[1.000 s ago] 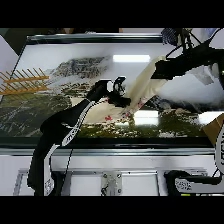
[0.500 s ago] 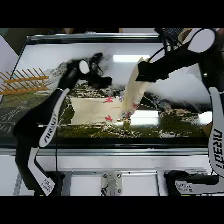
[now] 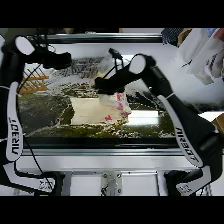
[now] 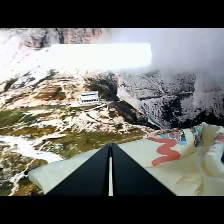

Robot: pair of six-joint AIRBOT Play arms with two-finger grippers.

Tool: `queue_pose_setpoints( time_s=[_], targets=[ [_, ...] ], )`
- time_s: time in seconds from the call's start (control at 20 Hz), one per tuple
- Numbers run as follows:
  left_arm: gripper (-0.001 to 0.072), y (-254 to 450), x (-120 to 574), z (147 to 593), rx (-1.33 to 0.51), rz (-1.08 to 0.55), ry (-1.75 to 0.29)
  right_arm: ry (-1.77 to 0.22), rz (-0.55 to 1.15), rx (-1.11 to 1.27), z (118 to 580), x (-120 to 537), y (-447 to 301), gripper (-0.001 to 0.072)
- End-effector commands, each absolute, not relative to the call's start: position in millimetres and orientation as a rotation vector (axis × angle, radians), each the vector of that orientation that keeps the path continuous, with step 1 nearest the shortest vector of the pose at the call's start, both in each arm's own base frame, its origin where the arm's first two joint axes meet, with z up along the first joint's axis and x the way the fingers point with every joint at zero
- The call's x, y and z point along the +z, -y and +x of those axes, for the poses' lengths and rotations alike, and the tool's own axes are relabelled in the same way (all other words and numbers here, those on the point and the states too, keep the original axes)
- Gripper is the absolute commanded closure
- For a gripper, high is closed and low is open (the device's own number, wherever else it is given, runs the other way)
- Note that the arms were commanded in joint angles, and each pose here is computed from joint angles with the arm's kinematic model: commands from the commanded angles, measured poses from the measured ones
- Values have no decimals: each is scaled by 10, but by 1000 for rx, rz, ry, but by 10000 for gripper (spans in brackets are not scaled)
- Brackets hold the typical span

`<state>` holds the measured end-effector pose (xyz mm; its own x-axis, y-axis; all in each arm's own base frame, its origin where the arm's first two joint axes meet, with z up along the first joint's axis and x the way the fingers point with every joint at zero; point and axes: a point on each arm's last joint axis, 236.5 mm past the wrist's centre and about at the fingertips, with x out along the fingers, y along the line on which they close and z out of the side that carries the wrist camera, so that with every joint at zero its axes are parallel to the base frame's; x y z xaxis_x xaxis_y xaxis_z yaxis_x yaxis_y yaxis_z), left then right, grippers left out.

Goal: Fold the clothes and pants, and hang the long-sleeved shirts on hangers.

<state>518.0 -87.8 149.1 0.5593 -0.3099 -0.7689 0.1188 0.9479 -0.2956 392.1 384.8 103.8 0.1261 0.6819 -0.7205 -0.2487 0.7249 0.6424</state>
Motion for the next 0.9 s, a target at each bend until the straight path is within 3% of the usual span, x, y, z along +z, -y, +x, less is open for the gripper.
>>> queue_pose_setpoints(
  time_s=[0.0, 0.35, 0.4, 0.5, 0.55, 0.7, 0.85],
  targets=[
    [698, 471, 1813, 5037, -195, -229, -900, -1265, 501, 745, 3900, 700, -4478, 704],
    [698, 324, 2095, 4926, -175, -227, -843, -1271, 554, 763, 3858, 27, -5043, 689],
    [698, 328, 2097, 4918, -176, -228, -844, -1255, 565, 778, 3856, 0, -5121, 610],
    [698, 337, 2085, 4902, -179, -227, -853, -1209, 604, 820, 3846, 45, -5295, 178],
    [698, 338, 2085, 4900, -179, -227, -853, -1170, 621, 861, 3848, 139, -5375, 103],
    [698, 340, 2120, 4866, -180, -224, -851, -1051, 637, 946, 3969, 544, -5362, 107],
    [698, 348, 2169, 4751, -177, -226, -832, -942, 513, 926, 4279, 907, -4847, 107]
  ],
)
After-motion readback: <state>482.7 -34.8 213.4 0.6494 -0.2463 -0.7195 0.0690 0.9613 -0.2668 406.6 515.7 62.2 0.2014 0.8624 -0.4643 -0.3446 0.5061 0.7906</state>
